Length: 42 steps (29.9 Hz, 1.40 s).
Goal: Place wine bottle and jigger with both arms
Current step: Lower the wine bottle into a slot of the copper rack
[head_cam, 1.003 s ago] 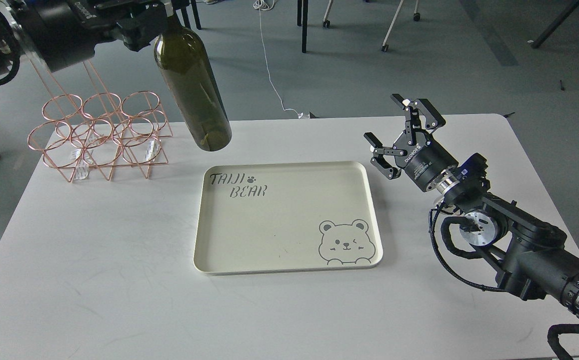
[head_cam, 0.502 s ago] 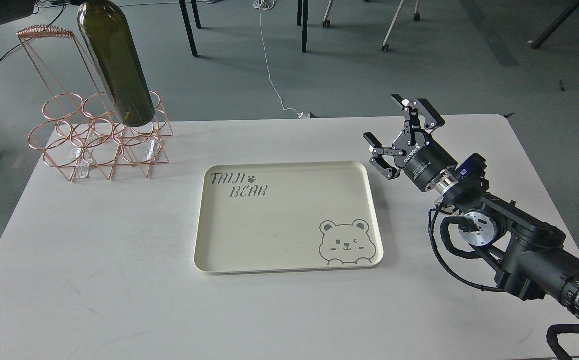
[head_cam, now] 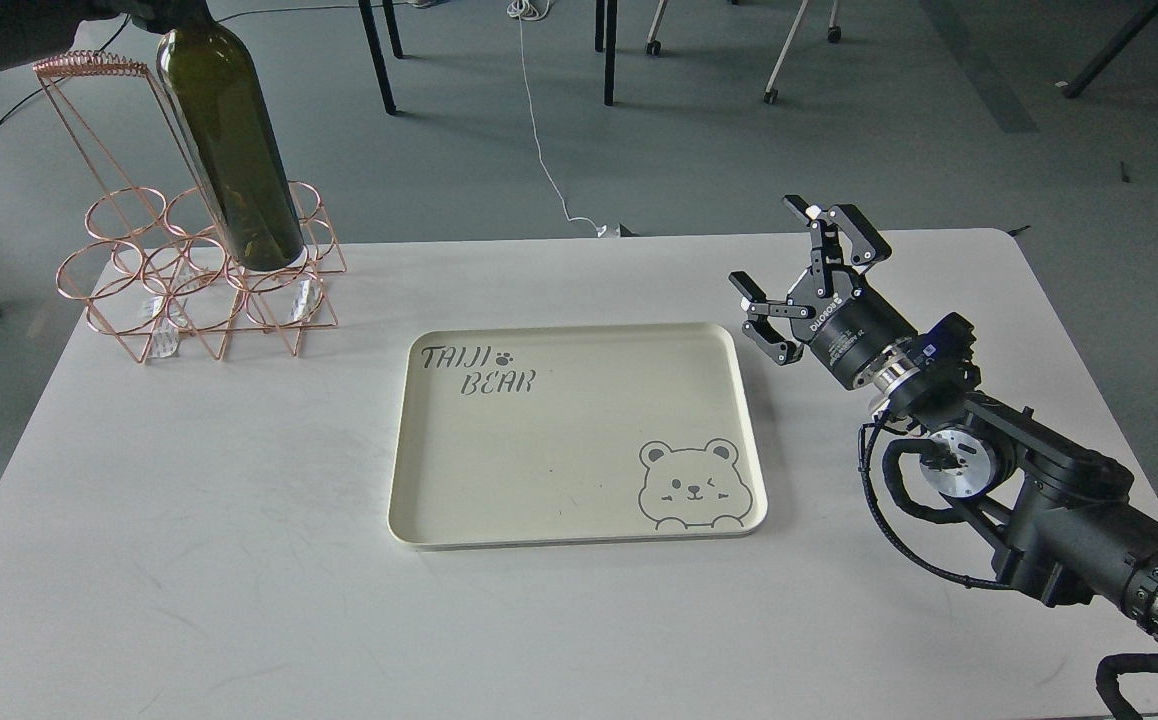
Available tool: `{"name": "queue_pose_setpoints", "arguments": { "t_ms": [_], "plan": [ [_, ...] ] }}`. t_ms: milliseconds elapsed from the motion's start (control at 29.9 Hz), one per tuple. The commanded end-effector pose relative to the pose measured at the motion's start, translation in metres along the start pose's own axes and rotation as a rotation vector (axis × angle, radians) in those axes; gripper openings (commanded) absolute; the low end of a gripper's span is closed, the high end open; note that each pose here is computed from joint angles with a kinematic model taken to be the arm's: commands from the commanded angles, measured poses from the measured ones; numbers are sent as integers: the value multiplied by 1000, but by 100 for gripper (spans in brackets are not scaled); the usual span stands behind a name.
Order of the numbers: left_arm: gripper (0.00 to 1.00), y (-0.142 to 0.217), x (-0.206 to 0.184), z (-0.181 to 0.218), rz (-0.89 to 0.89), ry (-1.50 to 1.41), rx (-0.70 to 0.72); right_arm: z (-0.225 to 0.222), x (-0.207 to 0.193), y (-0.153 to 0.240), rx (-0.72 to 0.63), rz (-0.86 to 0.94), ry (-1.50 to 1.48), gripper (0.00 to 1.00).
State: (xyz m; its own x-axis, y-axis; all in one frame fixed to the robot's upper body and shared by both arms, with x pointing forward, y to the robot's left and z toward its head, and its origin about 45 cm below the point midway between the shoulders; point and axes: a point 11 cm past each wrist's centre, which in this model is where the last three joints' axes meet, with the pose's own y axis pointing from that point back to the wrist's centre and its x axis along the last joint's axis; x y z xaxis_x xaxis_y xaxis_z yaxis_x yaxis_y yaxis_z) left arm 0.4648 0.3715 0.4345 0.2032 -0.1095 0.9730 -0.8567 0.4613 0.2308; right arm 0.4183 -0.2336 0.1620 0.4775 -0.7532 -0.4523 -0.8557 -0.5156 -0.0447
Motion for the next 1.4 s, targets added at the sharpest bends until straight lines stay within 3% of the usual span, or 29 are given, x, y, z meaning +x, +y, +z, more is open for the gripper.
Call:
{"name": "queue_pose_setpoints", "arguments": {
  "t_ms": [0, 1371],
  "plan": [
    [14, 0, -1, -1, -2, 1, 2, 0, 0, 0, 0, 0, 0, 99],
    [15, -12, -23, -9, -23, 18, 28, -2, 0, -1, 2, -2, 3, 99]
  ]
}}
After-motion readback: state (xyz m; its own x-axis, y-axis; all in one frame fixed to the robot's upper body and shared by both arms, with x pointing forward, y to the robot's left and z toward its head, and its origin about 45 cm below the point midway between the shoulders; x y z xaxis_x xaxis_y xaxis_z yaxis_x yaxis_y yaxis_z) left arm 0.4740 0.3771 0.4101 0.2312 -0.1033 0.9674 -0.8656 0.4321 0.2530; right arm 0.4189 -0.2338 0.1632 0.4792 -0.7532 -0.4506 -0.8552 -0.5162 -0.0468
